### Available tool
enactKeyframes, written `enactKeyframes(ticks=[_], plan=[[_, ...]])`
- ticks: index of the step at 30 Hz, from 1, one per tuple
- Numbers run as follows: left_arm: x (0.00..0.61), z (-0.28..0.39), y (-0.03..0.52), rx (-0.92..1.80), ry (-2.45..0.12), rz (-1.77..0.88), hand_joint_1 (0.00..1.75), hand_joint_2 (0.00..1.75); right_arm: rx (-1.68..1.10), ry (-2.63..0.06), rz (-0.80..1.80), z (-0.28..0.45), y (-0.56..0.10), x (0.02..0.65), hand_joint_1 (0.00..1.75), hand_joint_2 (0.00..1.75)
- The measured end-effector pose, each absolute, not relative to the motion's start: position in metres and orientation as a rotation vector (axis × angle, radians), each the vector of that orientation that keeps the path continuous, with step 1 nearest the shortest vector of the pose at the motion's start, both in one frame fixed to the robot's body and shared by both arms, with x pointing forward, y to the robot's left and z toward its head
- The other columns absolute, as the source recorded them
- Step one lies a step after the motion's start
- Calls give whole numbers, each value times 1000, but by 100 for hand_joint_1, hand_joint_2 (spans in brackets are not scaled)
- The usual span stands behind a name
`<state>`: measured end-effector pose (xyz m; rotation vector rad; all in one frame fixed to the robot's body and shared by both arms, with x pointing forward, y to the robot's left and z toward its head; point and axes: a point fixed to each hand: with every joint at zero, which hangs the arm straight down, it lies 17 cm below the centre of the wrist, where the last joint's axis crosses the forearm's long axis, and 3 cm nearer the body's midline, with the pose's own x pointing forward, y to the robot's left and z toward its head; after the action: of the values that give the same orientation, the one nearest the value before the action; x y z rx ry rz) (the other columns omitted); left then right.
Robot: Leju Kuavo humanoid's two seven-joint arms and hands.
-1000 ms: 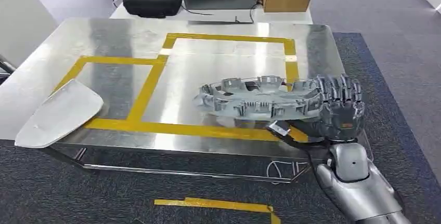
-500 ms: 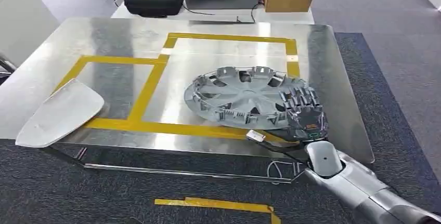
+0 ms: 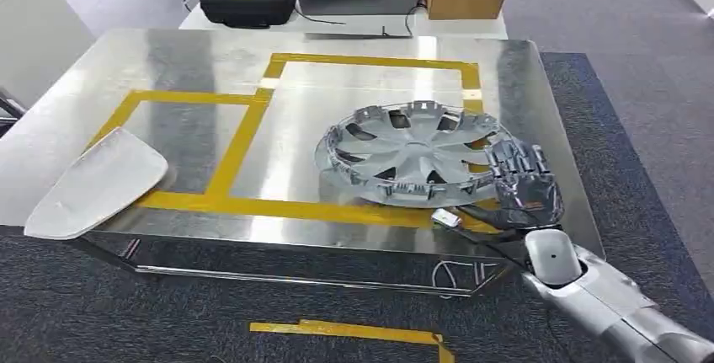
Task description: Take the parts from the cabinet and place them on the table.
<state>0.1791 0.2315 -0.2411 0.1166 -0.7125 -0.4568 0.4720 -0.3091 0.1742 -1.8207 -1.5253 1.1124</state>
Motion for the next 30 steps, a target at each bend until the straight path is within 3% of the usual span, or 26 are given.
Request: enactKeyframes(ticks=[10,18,30], plan=[[178,-241,232,117,-711,-457,0,0,-1908,-1679,972,246,-300,464,0,0],[178,-241,230,109,-712,-447,0,0,-1799,-2158,1221,295,-198,417,0,0],[178,-241,228,107,-713,-446,0,0,-1859,-2141,981,332,-219,411,0,0]])
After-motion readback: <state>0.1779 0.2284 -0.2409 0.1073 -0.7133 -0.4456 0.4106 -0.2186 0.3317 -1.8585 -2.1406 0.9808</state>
